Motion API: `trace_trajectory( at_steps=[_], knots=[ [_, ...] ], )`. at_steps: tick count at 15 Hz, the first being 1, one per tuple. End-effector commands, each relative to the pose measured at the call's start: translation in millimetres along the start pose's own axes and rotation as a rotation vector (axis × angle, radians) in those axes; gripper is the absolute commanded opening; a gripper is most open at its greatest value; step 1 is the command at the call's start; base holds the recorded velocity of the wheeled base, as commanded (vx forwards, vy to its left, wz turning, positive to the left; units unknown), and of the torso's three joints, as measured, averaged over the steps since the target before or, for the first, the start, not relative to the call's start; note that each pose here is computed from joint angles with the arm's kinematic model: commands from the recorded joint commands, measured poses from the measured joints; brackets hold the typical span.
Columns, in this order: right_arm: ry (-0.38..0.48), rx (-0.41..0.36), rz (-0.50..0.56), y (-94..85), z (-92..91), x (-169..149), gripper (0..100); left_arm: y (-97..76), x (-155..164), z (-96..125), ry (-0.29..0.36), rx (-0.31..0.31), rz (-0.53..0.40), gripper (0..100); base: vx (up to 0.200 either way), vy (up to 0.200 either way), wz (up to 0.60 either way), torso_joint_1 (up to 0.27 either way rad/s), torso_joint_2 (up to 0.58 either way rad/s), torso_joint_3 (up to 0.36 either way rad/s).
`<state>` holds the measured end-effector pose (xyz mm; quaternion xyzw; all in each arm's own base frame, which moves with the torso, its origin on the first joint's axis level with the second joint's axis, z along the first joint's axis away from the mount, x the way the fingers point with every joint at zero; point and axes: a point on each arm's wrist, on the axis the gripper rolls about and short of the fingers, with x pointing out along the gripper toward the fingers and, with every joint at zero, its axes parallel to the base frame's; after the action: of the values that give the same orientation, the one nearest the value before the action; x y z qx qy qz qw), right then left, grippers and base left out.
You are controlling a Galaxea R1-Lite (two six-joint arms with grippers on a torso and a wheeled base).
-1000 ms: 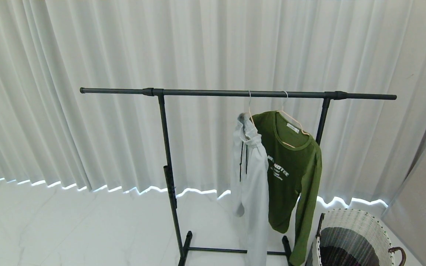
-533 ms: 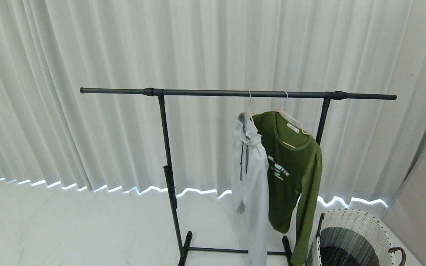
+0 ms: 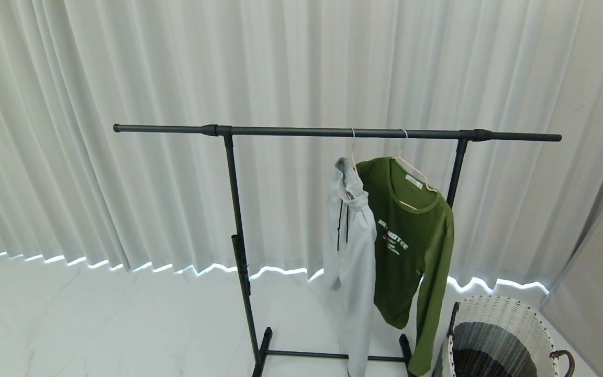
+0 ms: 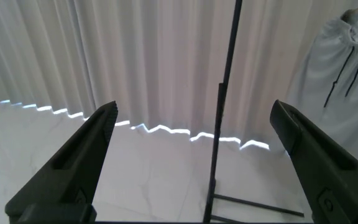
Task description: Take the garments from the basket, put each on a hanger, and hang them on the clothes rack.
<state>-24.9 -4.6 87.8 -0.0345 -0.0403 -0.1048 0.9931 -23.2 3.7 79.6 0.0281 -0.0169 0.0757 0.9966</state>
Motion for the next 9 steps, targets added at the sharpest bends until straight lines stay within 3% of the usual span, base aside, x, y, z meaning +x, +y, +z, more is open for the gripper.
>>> trace_trajectory(
  at_steps=[1, 4, 6, 9],
  knots=[
    [0.008, -0.004, 0.000, 0.5, -4.0, 1.1, 100, 0.0, 0.1, 0.0, -0.001, -0.008, 0.000, 100, 0.000, 0.000, 0.00, 0.000, 0.00, 0.000],
    [0.009, -0.004, 0.000, 0.5, -4.1, 1.1, 100, -0.3, 0.1, 0.0, -0.002, -0.009, -0.012, 100, 0.000, 0.000, 0.00, 0.000, 0.00, 0.000],
    [0.012, 0.000, 0.001, 0.5, -4.4, 1.1, 100, -2.8, -0.1, -0.8, 0.004, -0.048, -0.120, 100, 0.000, 0.000, 0.00, 0.000, 0.00, 0.000],
    [0.023, 0.030, 0.004, 0.7, -5.5, 1.1, 100, -3.1, -0.2, -2.7, 0.021, -0.043, -0.133, 100, 0.000, 0.000, 0.00, 0.000, 0.00, 0.000]
  ],
)
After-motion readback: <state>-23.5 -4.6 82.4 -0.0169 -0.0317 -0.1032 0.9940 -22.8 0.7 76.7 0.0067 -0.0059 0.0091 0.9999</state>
